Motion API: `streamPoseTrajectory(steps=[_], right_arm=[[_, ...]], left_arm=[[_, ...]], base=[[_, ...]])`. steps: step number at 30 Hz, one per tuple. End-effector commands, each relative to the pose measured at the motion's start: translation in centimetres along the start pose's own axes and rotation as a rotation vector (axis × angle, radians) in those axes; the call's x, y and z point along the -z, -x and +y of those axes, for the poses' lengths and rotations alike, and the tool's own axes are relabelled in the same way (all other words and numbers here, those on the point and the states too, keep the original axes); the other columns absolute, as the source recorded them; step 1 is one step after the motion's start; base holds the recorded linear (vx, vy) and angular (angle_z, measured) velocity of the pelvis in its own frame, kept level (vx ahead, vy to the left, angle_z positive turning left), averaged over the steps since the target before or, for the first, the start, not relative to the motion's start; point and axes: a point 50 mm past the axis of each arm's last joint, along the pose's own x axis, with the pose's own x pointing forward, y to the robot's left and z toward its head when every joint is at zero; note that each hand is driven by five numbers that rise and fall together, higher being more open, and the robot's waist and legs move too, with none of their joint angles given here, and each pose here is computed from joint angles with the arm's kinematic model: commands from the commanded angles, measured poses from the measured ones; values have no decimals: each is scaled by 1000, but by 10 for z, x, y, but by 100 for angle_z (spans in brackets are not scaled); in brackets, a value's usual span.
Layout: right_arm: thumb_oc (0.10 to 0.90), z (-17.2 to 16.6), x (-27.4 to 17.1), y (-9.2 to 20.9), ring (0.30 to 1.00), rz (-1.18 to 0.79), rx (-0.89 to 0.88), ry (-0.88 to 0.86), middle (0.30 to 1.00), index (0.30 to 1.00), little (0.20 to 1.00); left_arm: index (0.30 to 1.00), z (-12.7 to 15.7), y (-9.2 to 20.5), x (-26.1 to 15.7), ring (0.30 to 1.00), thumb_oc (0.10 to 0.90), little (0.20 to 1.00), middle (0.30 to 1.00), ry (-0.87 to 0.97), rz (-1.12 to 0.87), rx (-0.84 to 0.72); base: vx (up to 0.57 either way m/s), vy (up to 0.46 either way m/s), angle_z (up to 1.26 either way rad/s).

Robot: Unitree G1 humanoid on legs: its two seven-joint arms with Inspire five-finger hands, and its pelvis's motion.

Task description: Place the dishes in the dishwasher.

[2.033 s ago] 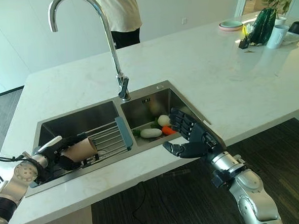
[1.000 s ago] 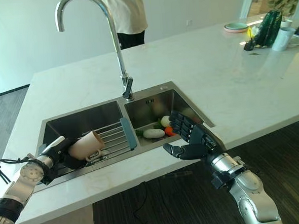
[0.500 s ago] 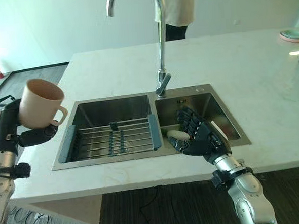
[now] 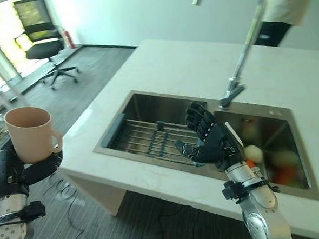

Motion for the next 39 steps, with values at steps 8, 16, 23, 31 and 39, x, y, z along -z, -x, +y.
streamPoseTrajectory(steps=[8,16,23,31,39], right_arm=[[800,-7,-62,-7,900,-376,87,115,900,900,900],[800,8,-52,-10,900,-366,50,56,900,900,900],[800,-1,-53,3,900,-388,51,41,900,900,900],[800,7,-51,-7,900,-352,-7,49,900,900,900],[800,-3,-56,-3,900,-335,15,125,900,900,900]], left_arm=[[300,-19,-38,-74,300,400,300,300,172,-434,154],[300,-25,-37,-79,300,400,300,300,164,-442,177],[300,-40,-37,-78,300,400,300,300,182,-456,196],[300,-27,-31,-75,300,400,300,300,209,-427,125],[300,-39,-33,-73,300,400,300,300,239,-420,107]], base=[[-171,285,241],[28,262,45],[16,-59,143],[15,-133,10],[46,-37,2]])
